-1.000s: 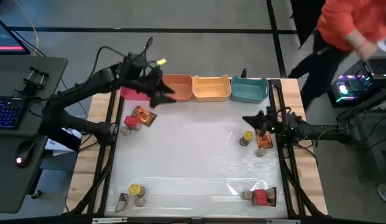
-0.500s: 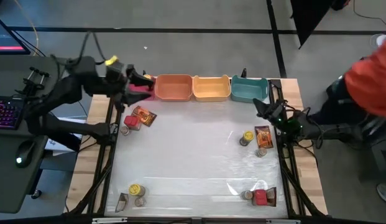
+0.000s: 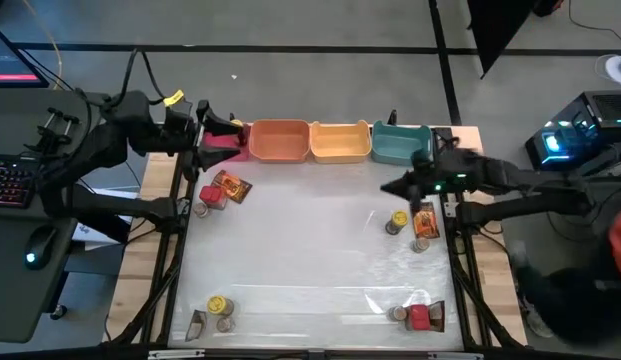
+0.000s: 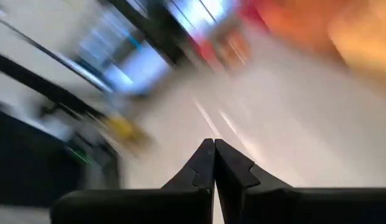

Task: Sort spices by type
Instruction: Put the right yellow seasoning can into the pink bin

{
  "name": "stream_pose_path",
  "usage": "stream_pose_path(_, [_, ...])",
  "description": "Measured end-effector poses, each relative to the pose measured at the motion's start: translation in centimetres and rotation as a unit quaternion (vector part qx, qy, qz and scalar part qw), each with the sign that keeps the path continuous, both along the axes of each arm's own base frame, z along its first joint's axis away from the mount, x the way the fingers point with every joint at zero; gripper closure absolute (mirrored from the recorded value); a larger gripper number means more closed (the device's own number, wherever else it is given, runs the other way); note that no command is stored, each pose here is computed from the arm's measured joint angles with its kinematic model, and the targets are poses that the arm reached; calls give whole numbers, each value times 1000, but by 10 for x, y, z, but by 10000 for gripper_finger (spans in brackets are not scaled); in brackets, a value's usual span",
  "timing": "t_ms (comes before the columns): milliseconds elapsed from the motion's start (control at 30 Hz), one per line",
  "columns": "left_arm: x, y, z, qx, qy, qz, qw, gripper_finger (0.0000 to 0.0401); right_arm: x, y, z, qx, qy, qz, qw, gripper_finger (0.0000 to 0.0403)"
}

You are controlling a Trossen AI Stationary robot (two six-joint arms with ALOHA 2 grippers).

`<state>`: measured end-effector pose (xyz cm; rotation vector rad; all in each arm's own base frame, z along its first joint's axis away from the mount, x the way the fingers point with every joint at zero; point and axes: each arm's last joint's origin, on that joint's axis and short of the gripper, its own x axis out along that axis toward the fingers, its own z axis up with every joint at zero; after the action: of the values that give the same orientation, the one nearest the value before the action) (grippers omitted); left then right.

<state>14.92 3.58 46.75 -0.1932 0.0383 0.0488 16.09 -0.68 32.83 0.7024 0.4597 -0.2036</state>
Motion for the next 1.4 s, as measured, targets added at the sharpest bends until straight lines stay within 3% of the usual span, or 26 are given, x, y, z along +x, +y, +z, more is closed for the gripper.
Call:
stream_pose_path(100, [0, 1, -4, 8, 19, 5, 1000, 117, 5, 5, -12, 35, 167, 0, 985, 402])
stream_pose_path(200, [2, 2, -8, 8, 40, 18, 999, 117, 6, 11, -32, 71, 320, -8, 945, 402])
stream_pose_path(300, [7, 3, -12, 4, 58, 18, 998, 117, 7, 16, -48, 84, 404, -12, 911, 402])
stream_pose_path(500, [17, 7, -17, 3, 76, 18, 997, 117, 21, 20, -62, 58, 423, -17, 904, 403])
stream_pose_path(900, [36, 12, -27, -4, 104, 16, 994, 117, 44, 18, -87, -27, 491, -10, 871, 403])
stream_pose_path(967, [37, 12, -28, -5, 107, 16, 994, 117, 49, 17, -91, -44, 488, -8, 872, 403])
stream_pose_path(1100, [38, 12, -29, -7, 115, 16, 993, 117, 68, 16, -95, -81, 434, -8, 897, 403])
stream_pose_path(1400, [28, 9, -32, -19, 140, 16, 990, 117, 112, -2, -108, -95, 322, -12, 942, 403])
